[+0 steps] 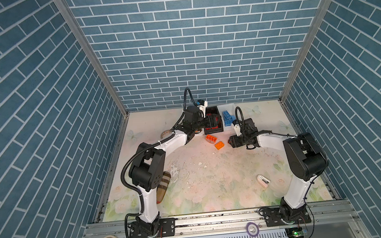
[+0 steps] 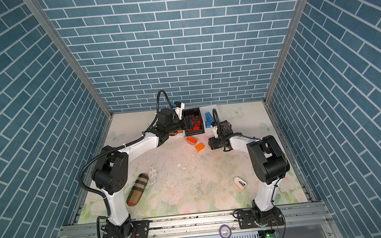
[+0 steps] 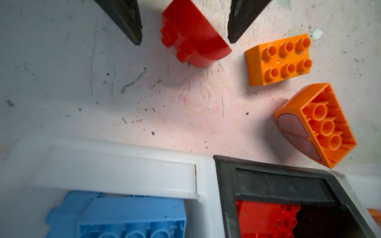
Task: Sort the legos into containers by color
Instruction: Pick up the lego from the center of the table.
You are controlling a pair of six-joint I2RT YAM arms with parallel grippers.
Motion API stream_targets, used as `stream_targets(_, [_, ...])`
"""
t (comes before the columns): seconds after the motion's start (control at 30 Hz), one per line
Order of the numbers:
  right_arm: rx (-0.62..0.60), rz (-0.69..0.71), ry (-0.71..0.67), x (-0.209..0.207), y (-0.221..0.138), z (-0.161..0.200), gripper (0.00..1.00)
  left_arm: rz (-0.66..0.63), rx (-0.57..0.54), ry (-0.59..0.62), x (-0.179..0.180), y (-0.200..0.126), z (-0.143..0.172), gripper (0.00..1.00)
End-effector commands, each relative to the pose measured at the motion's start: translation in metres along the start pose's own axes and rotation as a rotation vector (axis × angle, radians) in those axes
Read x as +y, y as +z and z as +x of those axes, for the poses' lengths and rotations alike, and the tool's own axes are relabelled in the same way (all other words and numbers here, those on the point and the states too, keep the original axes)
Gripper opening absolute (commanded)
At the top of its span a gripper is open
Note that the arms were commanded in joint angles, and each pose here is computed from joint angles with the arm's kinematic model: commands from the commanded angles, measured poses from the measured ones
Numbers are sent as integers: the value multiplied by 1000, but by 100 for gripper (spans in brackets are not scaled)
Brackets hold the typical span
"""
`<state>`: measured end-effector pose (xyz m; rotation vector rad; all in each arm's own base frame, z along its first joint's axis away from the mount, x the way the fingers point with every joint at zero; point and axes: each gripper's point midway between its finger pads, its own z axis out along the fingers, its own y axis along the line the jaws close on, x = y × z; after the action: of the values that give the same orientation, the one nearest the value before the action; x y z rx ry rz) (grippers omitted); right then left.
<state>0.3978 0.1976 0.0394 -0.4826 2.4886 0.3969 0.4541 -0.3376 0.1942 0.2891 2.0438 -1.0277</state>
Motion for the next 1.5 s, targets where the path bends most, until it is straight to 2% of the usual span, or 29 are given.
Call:
stream_targets(0.0, [39, 25, -76, 1, 7, 3, 65, -36, -71, 58, -2, -26, -11, 79])
stream_targets(0.4, [63, 37, -95, 3, 18, 7, 56, -161, -13, 18, 25, -94, 64, 79])
stream_targets(0.63, [75, 29, -94, 5, 23, 11, 52, -227, 9, 3, 40, -119, 94, 80])
stream_targets(0.7, [72, 27, -95, 5, 23, 10, 47, -245, 16, -2, 44, -124, 100, 80])
stream_targets(0.83, [60, 23, -105, 9, 21, 4, 43, -269, 34, -7, 50, -128, 110, 80])
stream_targets(1.0, [59, 9, -116, 13, 18, 1, 33, -281, 46, -12, 55, -128, 116, 79])
stream_targets(1.27, [43, -10, -118, 22, 10, -4, 27, -255, 53, -39, 57, -117, 121, 80])
stream_targets(1.47, [-35, -70, -63, 37, -10, -31, 21, -247, 42, -37, 54, -109, 117, 80])
